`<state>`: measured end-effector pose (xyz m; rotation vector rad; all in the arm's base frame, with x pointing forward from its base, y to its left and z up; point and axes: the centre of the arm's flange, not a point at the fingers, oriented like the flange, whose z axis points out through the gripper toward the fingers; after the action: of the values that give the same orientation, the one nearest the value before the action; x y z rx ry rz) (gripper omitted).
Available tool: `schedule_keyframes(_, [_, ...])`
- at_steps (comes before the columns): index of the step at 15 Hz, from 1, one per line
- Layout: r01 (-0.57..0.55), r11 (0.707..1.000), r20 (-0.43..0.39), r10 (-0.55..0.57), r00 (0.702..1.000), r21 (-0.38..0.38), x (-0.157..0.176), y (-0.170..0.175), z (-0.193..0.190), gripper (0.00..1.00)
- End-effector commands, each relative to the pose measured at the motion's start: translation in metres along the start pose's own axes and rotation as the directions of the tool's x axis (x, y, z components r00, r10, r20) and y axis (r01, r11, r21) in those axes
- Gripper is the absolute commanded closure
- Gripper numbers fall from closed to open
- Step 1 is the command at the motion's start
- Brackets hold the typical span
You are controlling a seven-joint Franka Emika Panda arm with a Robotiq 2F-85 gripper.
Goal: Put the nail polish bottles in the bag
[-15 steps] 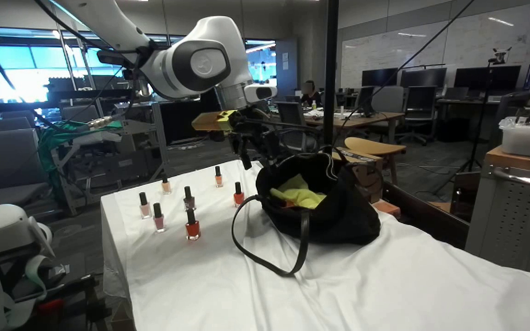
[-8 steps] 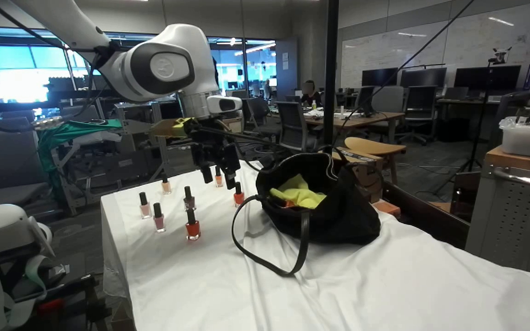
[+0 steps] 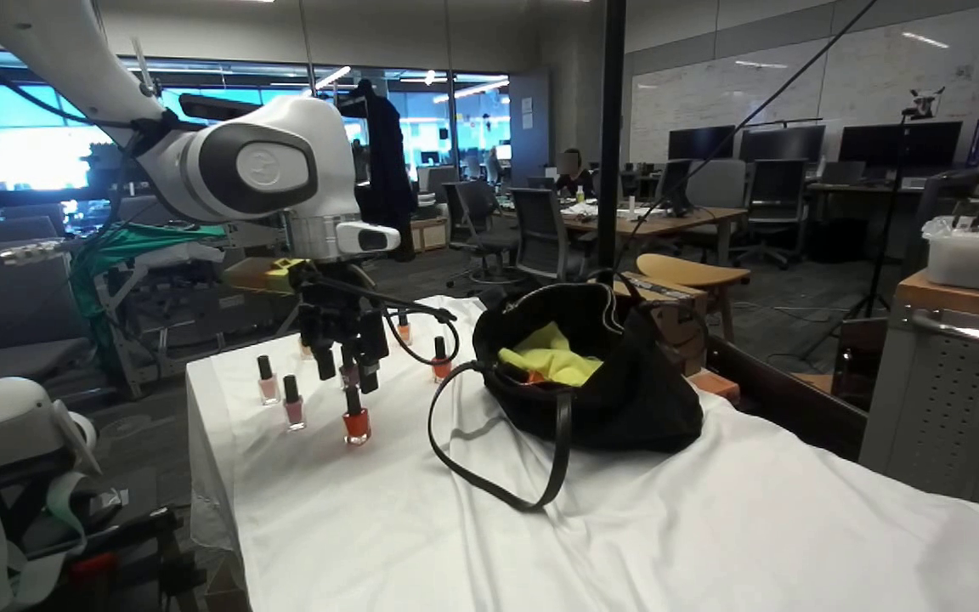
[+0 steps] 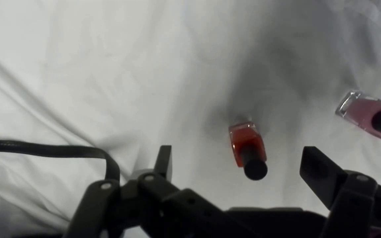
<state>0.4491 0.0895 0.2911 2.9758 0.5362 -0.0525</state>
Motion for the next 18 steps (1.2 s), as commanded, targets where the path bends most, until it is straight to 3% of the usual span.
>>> schedule_keyframes(1, [0.043,0.999,-0.004,-0.043,0.999,-0.014,-0.013,-0.014,0.005,0.0])
schedule_keyframes(18, [0.186,0.982,-0.045,-0.186,0.982,0.017,0.005,-0.021,0.032,0.0])
